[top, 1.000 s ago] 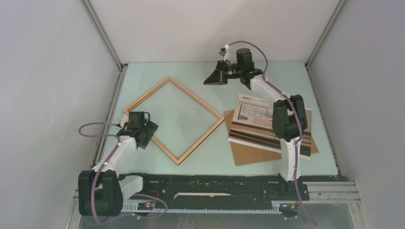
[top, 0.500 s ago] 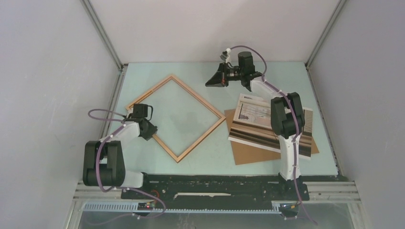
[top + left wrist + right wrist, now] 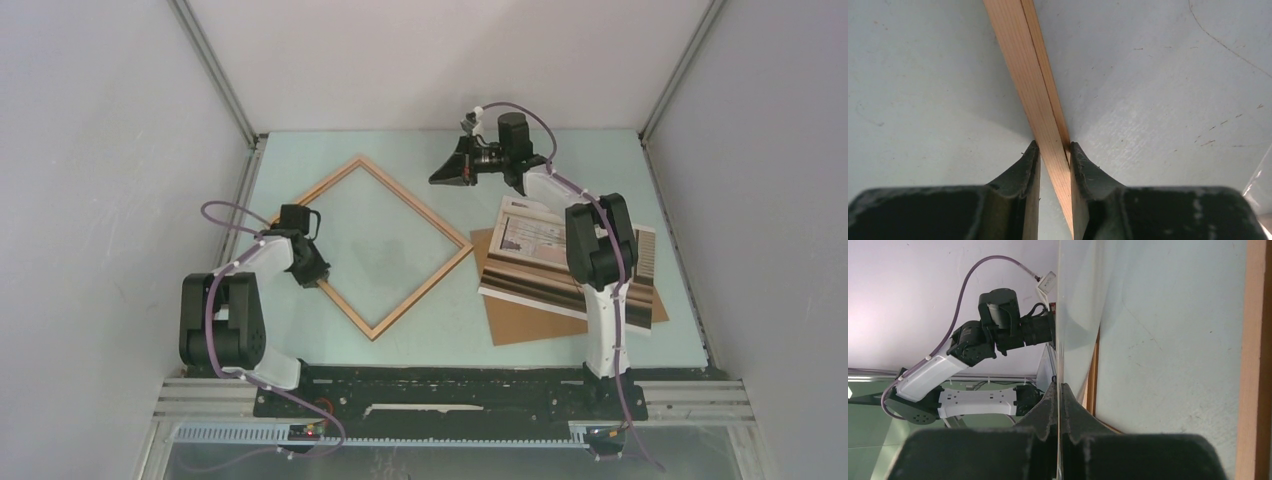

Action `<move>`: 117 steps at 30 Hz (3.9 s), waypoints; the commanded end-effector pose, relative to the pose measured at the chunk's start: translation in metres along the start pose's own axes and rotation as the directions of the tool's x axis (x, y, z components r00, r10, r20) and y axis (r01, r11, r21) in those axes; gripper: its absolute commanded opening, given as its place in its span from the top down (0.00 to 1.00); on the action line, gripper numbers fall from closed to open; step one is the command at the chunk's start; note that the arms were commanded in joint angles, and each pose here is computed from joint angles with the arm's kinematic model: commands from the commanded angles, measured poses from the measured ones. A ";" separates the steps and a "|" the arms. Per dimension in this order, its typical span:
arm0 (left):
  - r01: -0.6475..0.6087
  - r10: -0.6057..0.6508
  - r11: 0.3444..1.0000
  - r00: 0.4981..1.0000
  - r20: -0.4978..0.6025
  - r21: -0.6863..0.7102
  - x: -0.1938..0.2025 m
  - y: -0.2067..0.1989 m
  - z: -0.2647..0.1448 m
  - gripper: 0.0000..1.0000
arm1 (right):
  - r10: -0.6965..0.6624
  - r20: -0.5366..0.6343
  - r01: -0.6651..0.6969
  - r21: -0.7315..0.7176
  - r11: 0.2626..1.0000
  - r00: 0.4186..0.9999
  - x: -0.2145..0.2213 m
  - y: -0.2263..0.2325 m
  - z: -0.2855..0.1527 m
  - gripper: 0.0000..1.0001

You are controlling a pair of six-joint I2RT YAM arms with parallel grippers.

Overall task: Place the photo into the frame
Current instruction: Adjust the photo frame at the center of the board, then place the photo frame item in the photo frame.

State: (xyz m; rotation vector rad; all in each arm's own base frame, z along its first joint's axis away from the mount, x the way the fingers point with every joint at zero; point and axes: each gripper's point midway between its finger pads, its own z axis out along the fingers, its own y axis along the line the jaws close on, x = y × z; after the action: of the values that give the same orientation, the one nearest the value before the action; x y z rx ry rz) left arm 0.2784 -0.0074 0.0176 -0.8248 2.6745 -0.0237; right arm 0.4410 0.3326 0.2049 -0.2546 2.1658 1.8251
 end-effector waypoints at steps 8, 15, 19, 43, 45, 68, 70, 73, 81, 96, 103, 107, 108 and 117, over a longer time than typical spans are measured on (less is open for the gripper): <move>-0.303 0.303 0.953 0.947 -0.103 0.024 0.027 0.017 -0.011 1.00 | 0.022 -0.080 -0.023 -0.015 1.000 0.997 0.014 0.002 0.035 1.00; -0.284 0.283 0.959 0.955 -0.082 0.005 0.018 0.017 -0.018 0.98 | 0.040 -0.075 -0.040 -0.003 0.999 0.996 0.018 -0.008 0.048 1.00; -0.243 0.243 0.970 0.967 -0.078 0.009 0.013 0.012 -0.024 0.80 | 0.055 -0.044 -0.055 -0.007 0.998 0.998 0.018 -0.011 0.047 1.00; 0.235 -0.222 0.908 0.972 -0.079 0.346 -0.028 0.021 -0.036 0.28 | 0.147 0.070 -0.144 -0.048 0.988 0.987 0.019 -0.020 0.046 1.00; 0.236 -0.227 0.908 0.972 -0.069 0.345 -0.030 0.022 -0.033 0.30 | 0.153 0.073 -0.150 -0.045 0.988 0.986 0.020 -0.021 0.048 1.00; 0.274 -0.229 0.910 0.958 -0.173 0.312 -0.013 0.025 -0.010 0.77 | 0.193 0.071 -0.187 -0.083 0.979 0.979 0.039 -0.008 0.041 1.00; 0.268 -0.232 0.913 0.961 -0.150 0.308 -0.015 0.026 -0.013 0.69 | 0.196 0.070 -0.191 -0.081 0.978 0.978 0.040 -0.008 0.041 1.00; 0.272 -0.241 0.923 0.960 -0.141 0.273 -0.014 0.032 -0.012 0.67 | 0.202 0.068 -0.197 -0.075 0.978 0.977 0.044 -0.011 0.043 1.00; 0.284 -0.243 0.919 0.954 -0.173 0.274 -0.012 0.031 -0.007 0.81 | 0.214 0.056 -0.210 -0.074 0.975 0.975 0.053 -0.016 0.052 1.00; 0.280 -0.243 0.924 0.956 -0.165 0.262 -0.012 0.034 -0.007 1.00 | 0.227 0.093 -0.222 -0.062 0.973 0.969 0.054 -0.020 0.042 1.00; 0.277 -0.239 0.923 0.956 -0.168 0.266 -0.012 0.034 -0.008 1.00 | 0.227 0.096 -0.221 -0.077 0.972 0.969 0.053 -0.018 0.037 1.00; 0.278 -0.240 0.922 0.956 -0.167 0.269 -0.013 0.033 -0.008 1.00 | 0.216 0.105 -0.208 -0.078 0.975 0.971 0.052 -0.012 0.033 1.00; 0.279 -0.240 0.922 0.956 -0.168 0.270 -0.012 0.033 -0.008 1.00 | 0.211 0.105 -0.203 -0.079 0.976 0.972 0.052 -0.010 0.033 1.00; 0.278 -0.239 0.922 0.956 -0.168 0.271 -0.013 0.033 -0.007 1.00 | 0.223 0.092 -0.215 -0.089 0.972 0.970 0.055 -0.011 0.035 1.00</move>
State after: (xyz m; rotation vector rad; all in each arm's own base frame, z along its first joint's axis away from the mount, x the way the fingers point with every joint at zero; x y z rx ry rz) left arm 0.2710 0.0251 0.0261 -1.0964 2.5688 -0.5408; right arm 0.4001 0.3686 0.1366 0.1463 2.2176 1.9613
